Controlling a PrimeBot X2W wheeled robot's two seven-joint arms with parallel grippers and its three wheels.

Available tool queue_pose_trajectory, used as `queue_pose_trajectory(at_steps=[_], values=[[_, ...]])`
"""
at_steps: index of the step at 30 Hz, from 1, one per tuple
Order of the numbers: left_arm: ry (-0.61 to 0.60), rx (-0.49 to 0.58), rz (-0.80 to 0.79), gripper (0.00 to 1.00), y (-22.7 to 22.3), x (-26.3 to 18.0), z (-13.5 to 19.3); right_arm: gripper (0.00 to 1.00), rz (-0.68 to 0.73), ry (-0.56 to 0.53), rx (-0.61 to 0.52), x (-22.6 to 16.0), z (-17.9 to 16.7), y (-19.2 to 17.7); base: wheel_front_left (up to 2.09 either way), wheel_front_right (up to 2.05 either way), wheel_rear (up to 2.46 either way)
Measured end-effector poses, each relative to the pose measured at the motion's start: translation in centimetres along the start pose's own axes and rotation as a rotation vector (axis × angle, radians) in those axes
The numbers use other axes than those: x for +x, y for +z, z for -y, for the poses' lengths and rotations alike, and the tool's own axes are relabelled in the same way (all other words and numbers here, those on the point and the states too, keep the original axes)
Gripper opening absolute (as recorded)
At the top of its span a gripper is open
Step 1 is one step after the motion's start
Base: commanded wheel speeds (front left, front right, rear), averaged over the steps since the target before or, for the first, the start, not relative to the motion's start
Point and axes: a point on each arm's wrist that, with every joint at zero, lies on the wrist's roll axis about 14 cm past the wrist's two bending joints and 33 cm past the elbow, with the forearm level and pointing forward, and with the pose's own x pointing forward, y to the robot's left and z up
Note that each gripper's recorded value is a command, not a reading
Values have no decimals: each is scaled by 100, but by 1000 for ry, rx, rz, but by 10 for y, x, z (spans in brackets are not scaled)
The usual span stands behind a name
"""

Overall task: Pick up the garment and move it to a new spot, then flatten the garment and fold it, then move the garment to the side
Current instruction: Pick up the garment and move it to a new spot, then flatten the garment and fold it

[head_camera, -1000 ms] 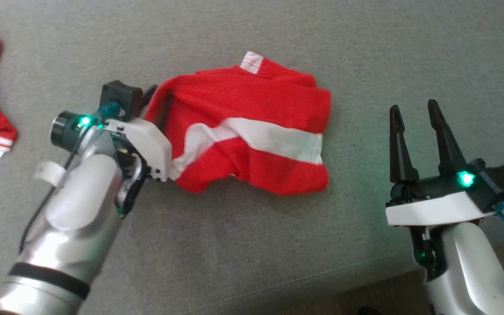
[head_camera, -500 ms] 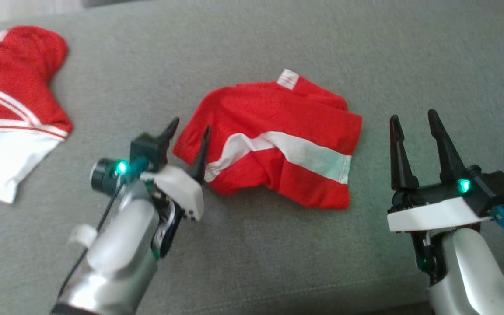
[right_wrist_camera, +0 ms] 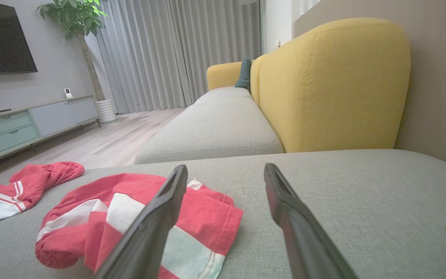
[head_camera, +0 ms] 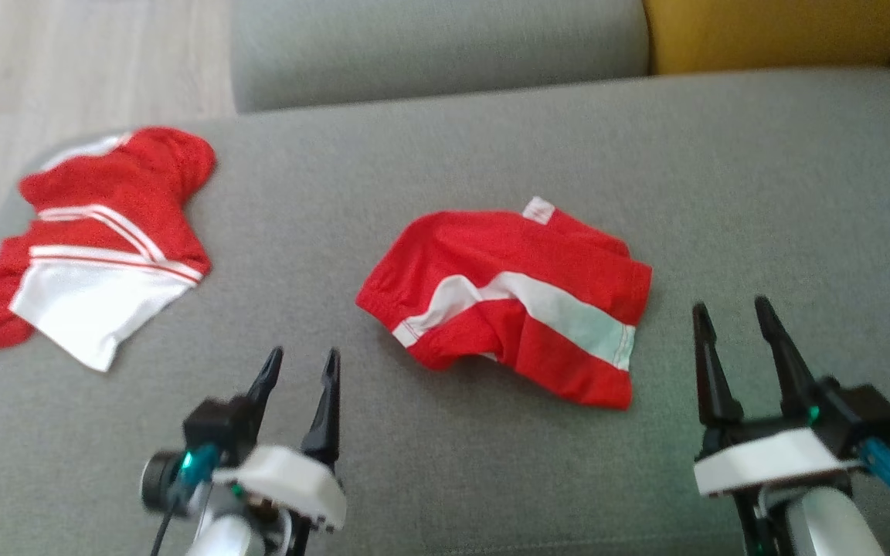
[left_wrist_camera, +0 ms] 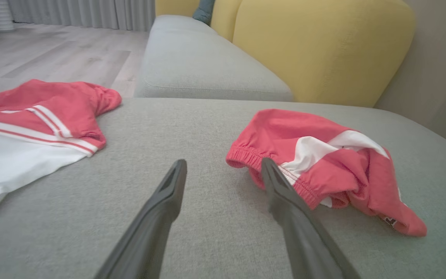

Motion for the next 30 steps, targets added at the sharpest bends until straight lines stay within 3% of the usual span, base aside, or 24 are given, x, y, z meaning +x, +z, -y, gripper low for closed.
queue_pose_trajectory(at_steps=[13, 30], values=[[82, -16, 85, 100, 18, -49, -6, 100, 13, 11, -6, -21, -5, 4, 0, 0, 0], [113, 0, 86, 100, 17, -53, -14, 100, -13, 8, 7, -22, -5, -5, 0, 0, 0]])
